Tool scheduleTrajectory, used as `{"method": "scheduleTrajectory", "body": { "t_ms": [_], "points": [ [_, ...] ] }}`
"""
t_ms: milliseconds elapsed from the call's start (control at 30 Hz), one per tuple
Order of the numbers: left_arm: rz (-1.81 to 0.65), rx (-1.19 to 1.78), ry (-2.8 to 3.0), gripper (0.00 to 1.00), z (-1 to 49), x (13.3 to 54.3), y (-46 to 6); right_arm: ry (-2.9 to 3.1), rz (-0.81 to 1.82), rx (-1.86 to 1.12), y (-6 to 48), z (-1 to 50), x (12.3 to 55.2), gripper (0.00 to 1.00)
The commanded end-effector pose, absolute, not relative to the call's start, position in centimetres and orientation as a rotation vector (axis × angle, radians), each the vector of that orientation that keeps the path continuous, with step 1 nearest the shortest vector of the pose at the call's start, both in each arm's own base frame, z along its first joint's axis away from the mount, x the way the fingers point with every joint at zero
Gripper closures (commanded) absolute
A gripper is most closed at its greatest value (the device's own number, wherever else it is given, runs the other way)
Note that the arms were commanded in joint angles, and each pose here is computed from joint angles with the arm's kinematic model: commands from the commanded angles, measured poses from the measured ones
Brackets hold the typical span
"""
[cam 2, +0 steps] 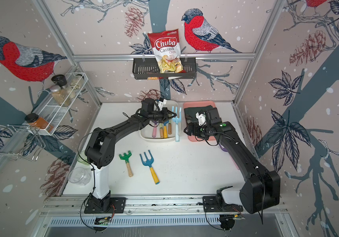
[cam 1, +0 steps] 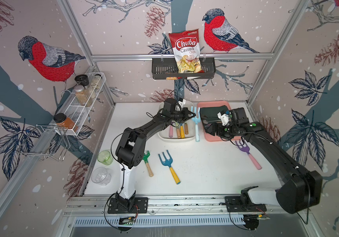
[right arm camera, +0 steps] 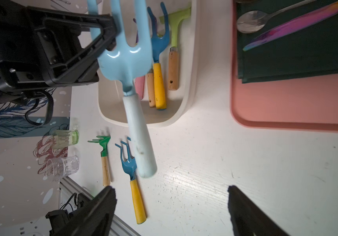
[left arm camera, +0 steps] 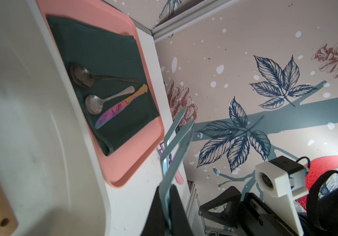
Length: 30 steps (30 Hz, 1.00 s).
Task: Put the rake into the storage box
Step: Pick up the rake at the center of the board.
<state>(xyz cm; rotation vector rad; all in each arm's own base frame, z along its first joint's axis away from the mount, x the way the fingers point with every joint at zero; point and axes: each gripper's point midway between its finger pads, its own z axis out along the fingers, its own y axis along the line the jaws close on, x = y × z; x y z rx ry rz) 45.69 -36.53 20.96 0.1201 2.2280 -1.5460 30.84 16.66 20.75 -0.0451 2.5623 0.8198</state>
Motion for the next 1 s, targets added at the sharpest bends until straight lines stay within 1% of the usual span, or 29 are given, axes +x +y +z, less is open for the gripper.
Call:
{"method": "scheduleTrajectory", "body": {
  "t_ms": [0, 233, 433, 733, 967],
  "points": [
    [-1.447, 0.115, 2.26, 1.0, 19.3, 48.0, -34.9, 2.549, 0.847, -0.019, 15.5, 21.0, 30.5, 0.11],
    [-1.398, 0.076, 2.294, 1.0, 16.2, 53.1, -33.7, 2.574, 0.812, 0.032, 13.5, 19.9, 30.3, 0.11],
    [-1.39, 0.054, 2.318, 1.0, 13.6, 55.4, -34.1, 2.585, 0.803, 0.05, 12.8, 19.5, 30.8, 0.11],
    [-1.378, 0.017, 2.346, 1.0, 10.9, 56.2, -34.2, 2.595, 0.816, 0.04, 12.8, 19.1, 30.8, 0.11],
    [-1.383, 0.015, 2.362, 1.0, 9.8, 56.4, -34.5, 2.601, 0.808, 0.045, 12.4, 18.7, 30.7, 0.11]
  ]
}}
